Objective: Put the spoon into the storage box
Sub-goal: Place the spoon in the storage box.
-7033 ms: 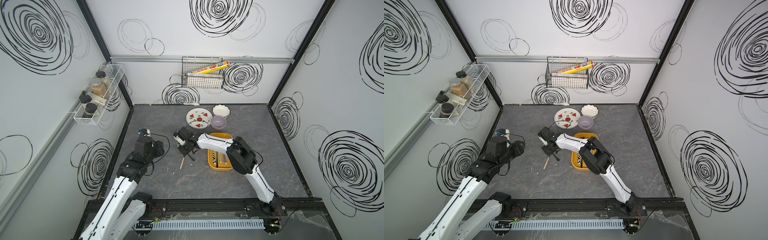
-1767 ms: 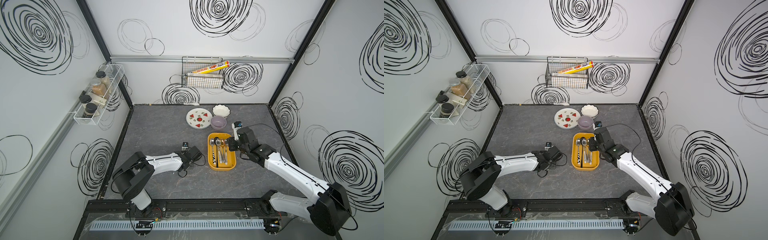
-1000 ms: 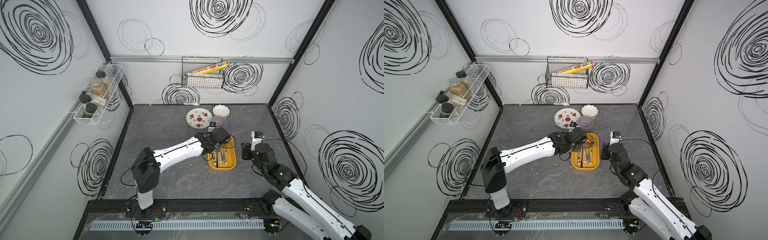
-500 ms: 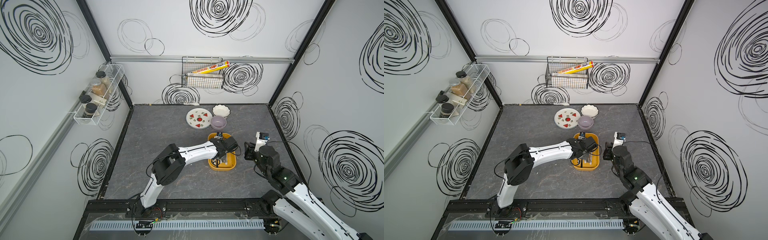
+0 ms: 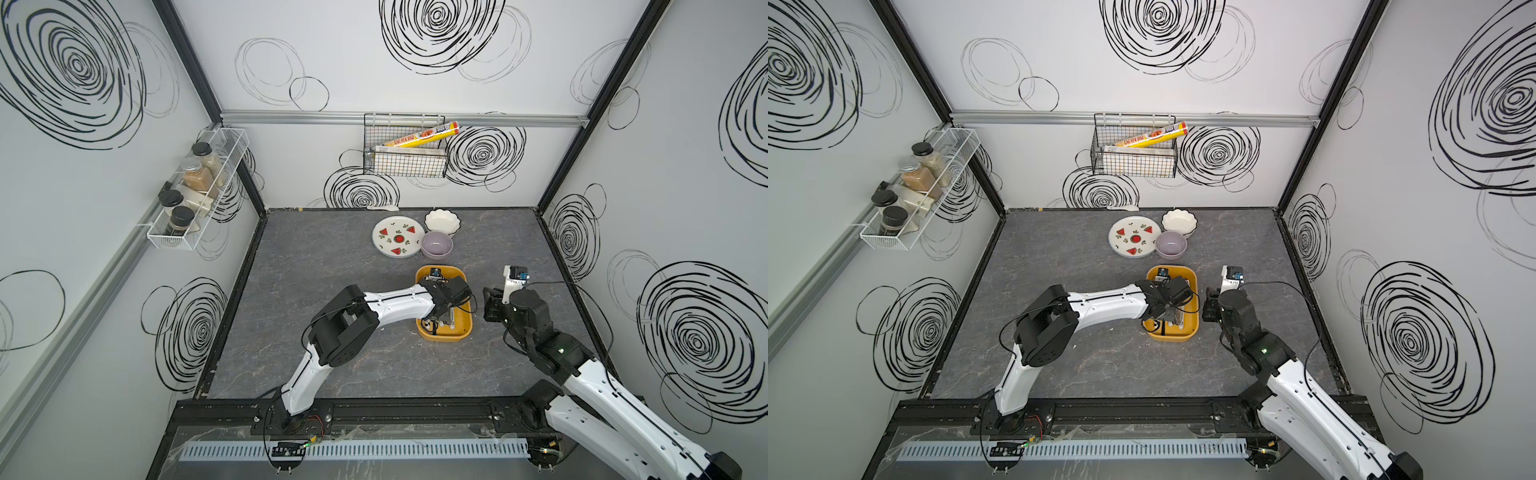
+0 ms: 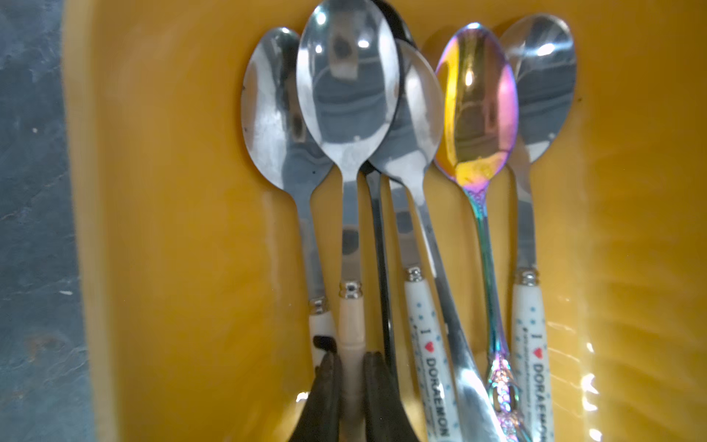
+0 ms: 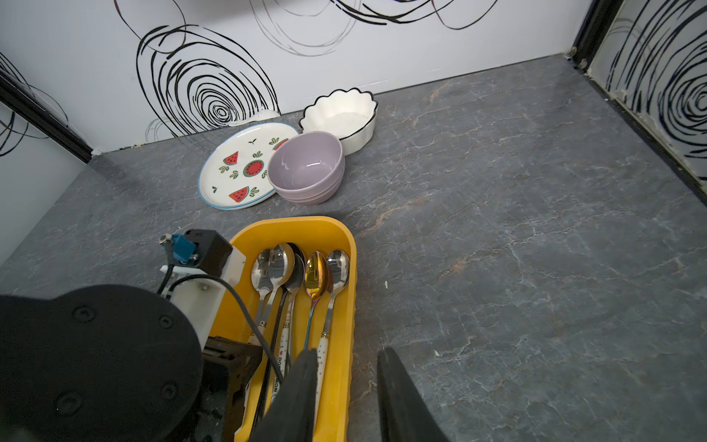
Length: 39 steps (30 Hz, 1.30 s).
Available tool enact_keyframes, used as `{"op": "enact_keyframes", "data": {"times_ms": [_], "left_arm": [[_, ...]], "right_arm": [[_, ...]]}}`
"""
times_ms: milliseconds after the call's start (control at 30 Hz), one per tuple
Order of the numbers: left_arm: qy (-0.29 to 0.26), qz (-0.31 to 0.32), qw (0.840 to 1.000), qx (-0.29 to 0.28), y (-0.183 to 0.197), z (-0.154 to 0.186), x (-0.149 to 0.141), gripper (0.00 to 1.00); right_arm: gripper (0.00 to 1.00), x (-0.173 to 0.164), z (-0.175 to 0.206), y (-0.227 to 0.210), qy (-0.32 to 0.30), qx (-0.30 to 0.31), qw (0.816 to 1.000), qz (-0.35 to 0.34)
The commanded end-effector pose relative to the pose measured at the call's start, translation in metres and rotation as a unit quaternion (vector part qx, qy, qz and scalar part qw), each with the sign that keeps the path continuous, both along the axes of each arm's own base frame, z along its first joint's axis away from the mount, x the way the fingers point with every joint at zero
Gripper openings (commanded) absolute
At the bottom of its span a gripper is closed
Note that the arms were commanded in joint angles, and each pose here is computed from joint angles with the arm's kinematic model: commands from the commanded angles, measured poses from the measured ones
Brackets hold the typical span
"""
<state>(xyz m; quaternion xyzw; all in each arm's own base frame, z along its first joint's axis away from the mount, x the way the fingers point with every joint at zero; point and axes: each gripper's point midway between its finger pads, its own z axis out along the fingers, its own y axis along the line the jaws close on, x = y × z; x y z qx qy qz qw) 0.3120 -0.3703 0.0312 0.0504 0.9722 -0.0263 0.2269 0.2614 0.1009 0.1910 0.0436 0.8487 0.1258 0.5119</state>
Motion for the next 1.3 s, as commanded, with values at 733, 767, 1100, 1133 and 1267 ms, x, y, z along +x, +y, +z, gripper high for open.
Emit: {"op": "enact_keyframes", "data": {"times_ms": [733, 767, 1100, 1133, 1267], "left_arm": [[-0.331, 0.146, 0.93, -0.07, 0.179, 0.227, 0.025, 0.82], [-0.347, 0.17, 0.919, -0.075, 0.21, 0.226, 0.026, 0.86], [-0.489, 0.247, 0.837, -0.002, 0.341, 0.174, 0.003, 0.99], [-0.487, 0.255, 0.835, 0.008, 0.35, 0.166, 0.003, 0.99], [-0.475, 0.228, 0.849, 0.04, 0.364, 0.153, 0.01, 0.99]], "right_arm": [[0.66, 0.039, 0.01, -0.003, -0.051, -0.025, 0.997, -0.059], [0.69, 0.046, 0.013, -0.005, -0.06, -0.037, 0.995, -0.068], [0.85, 0.076, -0.012, -0.044, -0.123, -0.161, 0.966, -0.159], [0.86, 0.076, -0.018, -0.05, -0.121, -0.169, 0.964, -0.165], [0.91, 0.083, -0.026, -0.077, -0.106, -0.181, 0.956, -0.205]]}}
